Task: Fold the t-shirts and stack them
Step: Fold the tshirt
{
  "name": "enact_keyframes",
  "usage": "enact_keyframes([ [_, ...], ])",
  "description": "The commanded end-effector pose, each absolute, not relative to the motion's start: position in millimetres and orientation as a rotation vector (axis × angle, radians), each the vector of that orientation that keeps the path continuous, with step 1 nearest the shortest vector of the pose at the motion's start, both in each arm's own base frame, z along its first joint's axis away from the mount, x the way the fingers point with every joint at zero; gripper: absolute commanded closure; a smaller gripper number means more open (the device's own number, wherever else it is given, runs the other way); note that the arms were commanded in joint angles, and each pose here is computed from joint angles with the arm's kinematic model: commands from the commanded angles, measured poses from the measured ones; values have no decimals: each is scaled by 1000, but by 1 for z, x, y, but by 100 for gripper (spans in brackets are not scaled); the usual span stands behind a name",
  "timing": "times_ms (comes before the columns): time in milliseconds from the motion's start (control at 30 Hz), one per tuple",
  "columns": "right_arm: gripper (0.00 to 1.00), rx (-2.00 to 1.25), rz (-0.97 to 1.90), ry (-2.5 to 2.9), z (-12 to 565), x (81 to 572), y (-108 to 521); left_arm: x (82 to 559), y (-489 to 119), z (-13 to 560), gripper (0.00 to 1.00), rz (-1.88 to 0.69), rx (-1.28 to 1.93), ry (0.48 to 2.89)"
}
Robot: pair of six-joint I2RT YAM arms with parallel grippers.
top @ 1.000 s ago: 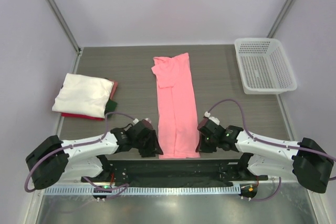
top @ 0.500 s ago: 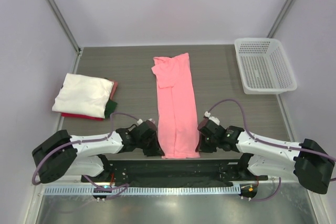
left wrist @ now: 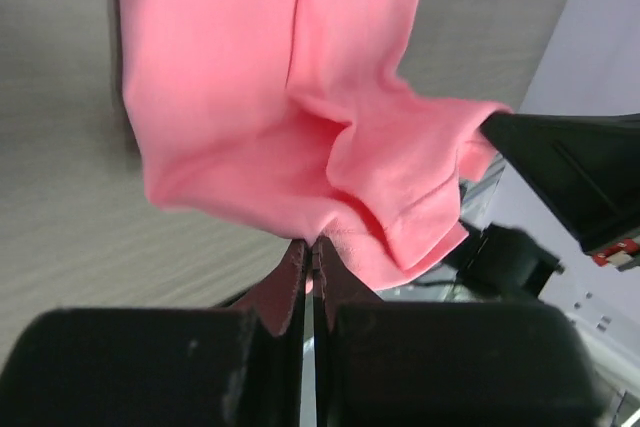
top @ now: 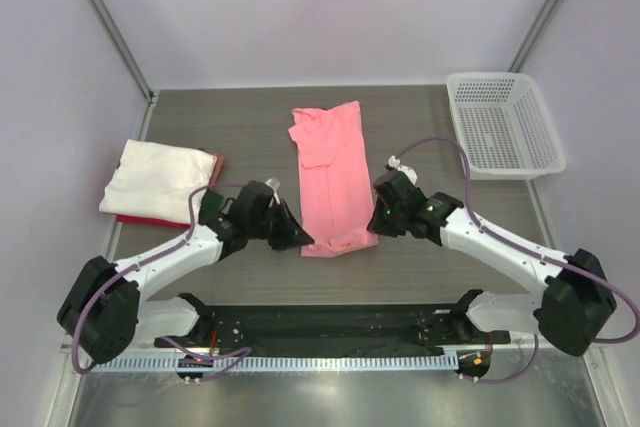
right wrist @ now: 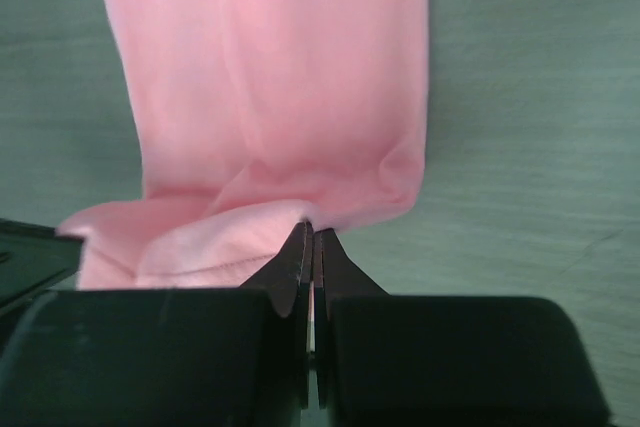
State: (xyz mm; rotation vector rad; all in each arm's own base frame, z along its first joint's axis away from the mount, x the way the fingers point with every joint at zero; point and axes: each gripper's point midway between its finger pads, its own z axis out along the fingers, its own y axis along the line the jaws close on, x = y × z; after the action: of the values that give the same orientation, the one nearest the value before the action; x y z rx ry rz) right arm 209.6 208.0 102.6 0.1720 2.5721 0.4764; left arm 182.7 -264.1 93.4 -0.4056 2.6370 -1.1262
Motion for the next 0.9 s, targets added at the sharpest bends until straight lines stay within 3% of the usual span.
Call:
enact_keyframes([
  [0,99,137,431,2492,122,259,208,223,-267,126,100,-1187,-315,2546],
  [400,99,240,380,2452,123,373,204,346,-248,127,100,-1029,-408,2449],
  [867,99,283,463,2480,106,447,207,414,-259,105,100,-989,-465,2461],
])
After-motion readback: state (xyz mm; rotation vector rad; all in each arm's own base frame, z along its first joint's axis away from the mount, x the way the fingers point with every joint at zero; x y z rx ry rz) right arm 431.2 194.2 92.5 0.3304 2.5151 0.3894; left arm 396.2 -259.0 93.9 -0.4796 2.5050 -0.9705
